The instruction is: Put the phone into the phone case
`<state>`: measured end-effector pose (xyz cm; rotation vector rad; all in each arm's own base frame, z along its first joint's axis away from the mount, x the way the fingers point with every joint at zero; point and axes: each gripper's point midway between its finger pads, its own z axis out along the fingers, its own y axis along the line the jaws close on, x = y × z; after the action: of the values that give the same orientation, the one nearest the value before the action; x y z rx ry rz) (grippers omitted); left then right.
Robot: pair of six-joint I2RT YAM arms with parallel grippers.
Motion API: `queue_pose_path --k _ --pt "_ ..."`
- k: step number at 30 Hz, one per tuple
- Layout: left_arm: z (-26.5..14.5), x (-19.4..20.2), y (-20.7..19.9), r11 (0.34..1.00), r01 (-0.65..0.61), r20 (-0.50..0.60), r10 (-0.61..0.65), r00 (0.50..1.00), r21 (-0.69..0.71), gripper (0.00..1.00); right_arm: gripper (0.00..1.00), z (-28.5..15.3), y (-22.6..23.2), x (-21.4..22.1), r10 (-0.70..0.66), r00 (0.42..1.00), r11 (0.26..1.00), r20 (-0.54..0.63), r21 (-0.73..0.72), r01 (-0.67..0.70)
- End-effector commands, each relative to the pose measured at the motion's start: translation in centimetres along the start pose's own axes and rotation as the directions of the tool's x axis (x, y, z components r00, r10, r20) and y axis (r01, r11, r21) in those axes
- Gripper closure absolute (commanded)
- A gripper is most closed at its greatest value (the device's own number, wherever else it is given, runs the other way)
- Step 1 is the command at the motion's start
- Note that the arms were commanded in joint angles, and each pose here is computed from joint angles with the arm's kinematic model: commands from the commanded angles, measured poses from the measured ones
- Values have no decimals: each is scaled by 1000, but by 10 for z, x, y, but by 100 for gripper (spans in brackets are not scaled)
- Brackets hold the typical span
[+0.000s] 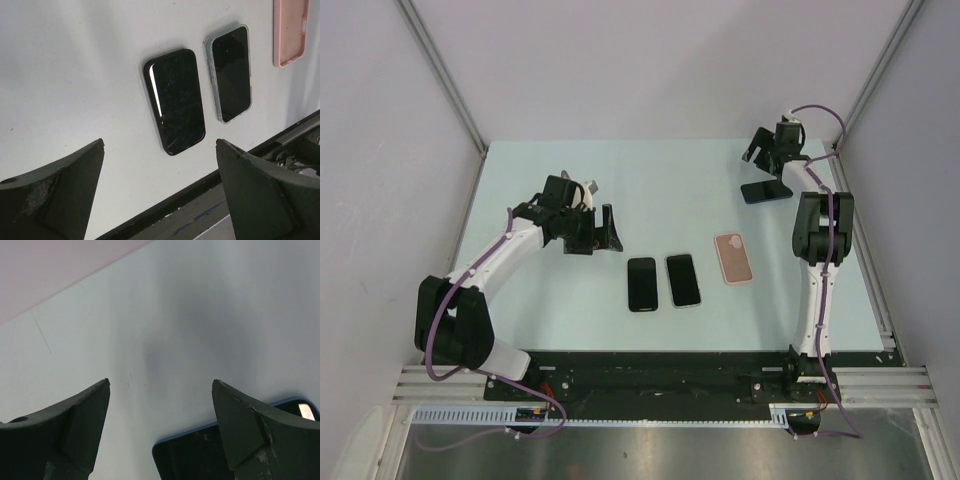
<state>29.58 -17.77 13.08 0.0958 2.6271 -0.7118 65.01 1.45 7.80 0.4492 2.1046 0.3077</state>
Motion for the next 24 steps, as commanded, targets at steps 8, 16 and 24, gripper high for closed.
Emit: queue_pose_path --k 8,16,24 --pt "-6 -5 -6 999 -31 27 30 999 38 4 16 3 -18 34 41 991 995 -126 91 -30" --pt "-7 -5 -10 998 -30 25 29 999 59 4 18 -21 -16 52 -19 974 995 -226 88 39" --pt "-9 -5 -14 996 -32 25 30 999 84 4 19 -51 2 74 -159 930 987 -332 -82 140"
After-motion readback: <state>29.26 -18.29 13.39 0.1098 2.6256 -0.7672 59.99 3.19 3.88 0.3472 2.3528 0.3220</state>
